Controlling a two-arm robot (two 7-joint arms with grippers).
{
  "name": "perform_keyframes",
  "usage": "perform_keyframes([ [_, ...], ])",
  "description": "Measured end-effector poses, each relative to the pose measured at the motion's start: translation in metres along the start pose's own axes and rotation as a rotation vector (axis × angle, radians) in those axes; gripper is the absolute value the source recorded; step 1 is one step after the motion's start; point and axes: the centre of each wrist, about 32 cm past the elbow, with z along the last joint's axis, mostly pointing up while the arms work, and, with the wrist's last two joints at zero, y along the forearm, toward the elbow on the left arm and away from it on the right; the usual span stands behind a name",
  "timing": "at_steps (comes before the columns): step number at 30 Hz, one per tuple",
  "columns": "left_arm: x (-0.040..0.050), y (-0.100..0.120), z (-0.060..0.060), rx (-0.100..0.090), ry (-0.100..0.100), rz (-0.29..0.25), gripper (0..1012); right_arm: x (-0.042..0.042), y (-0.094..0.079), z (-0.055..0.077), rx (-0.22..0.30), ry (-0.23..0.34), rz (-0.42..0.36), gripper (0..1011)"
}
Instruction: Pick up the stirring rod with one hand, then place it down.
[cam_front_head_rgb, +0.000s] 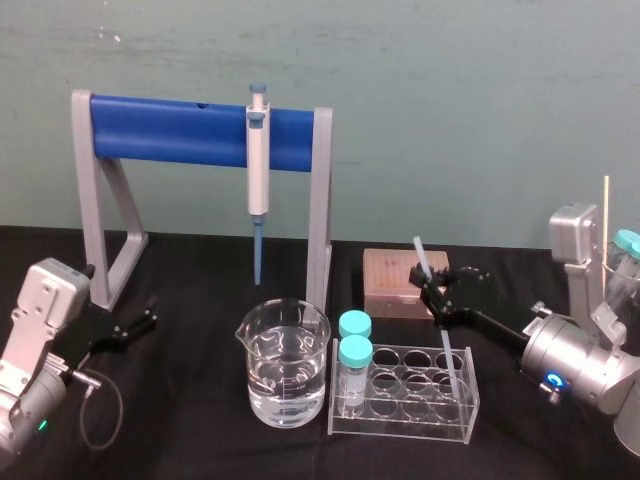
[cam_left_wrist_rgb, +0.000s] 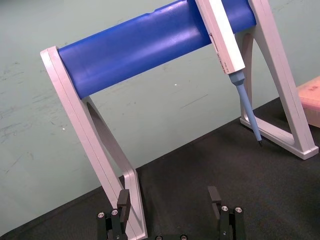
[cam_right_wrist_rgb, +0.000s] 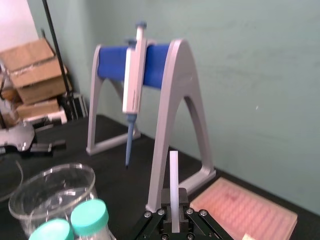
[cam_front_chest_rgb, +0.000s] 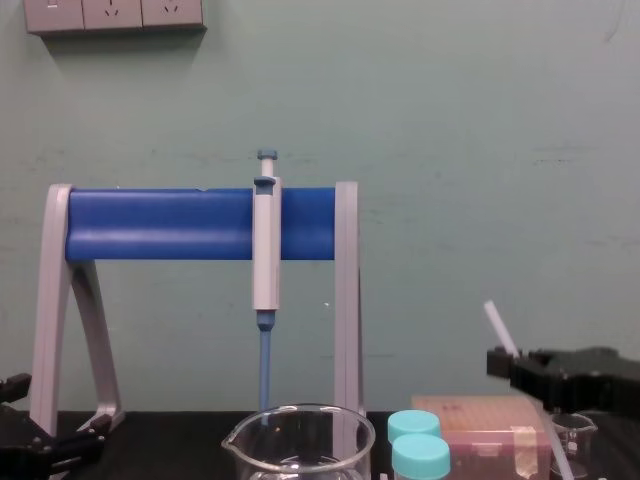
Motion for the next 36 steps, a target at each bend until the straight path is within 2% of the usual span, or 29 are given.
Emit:
perform_keyframes([
  [11, 0.0, 0.0, 0.0, 0.0, 0.0, 0.0, 1000, -0.0041, -0.002, 0.014, 0.116, -0.034, -0.016, 72],
  [21, 0.0, 0.0, 0.0, 0.0, 0.0, 0.0, 1000, -0.0126, -0.003, 0.03, 0.222, -0.119, -0.001, 72],
  [24, 0.0, 0.0, 0.0, 0.0, 0.0, 0.0, 1000, -0.0151, -0.004, 0.034, 0.26, -0.169, -0.018, 72],
  [31, 0.0, 0.0, 0.0, 0.0, 0.0, 0.0, 1000, -0.0174, -0.009, 0.03, 0.316, -0.243, -0.081, 72],
  [36, 0.0, 0.0, 0.0, 0.0, 0.0, 0.0, 1001, -0.0154, -0.015, 0.018, 0.354, -0.275, -0.125, 72],
])
